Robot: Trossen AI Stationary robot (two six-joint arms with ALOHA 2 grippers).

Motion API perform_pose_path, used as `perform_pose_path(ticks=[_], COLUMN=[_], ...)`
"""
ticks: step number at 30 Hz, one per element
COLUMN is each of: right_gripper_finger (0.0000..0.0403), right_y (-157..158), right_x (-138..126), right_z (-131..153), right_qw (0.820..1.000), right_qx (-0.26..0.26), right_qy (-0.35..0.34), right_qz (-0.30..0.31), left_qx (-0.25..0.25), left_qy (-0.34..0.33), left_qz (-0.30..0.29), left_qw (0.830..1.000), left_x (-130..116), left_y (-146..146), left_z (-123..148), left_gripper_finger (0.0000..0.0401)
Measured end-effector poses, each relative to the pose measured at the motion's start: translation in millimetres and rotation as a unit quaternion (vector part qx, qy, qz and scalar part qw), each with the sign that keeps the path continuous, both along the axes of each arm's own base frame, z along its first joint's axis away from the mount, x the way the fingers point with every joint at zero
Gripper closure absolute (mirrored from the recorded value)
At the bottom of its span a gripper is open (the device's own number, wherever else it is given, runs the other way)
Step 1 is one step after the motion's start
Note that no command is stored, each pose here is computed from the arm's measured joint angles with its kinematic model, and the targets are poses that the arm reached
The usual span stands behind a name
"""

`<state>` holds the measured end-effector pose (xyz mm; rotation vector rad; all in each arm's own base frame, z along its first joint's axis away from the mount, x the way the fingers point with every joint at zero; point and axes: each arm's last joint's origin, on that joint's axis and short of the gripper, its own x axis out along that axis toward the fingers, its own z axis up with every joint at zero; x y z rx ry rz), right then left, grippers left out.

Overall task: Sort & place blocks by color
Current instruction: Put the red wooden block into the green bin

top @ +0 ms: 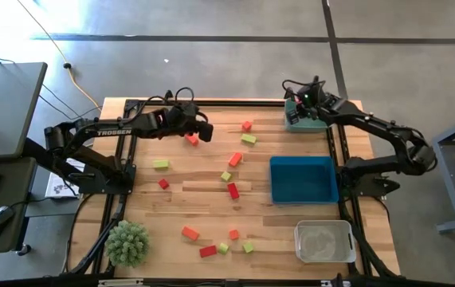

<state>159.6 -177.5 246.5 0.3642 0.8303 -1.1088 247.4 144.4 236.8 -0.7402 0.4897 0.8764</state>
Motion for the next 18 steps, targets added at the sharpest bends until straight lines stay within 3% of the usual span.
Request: perform_pose_path(ticks=[18], right_gripper_finger=[0.0358], right_y=[-22], right_x=[-10], right_z=[-33], right_qw=[0.994], right_qx=[0.081], right_qy=[0.066], right_qz=[-0.023], left_qx=[-0.13], left_qy=[0.075], left_qz=[0.081], left_qw=[0.985], left_x=[5], left_y=[17], left_z=[-59], left_gripper_finger=[0.0206])
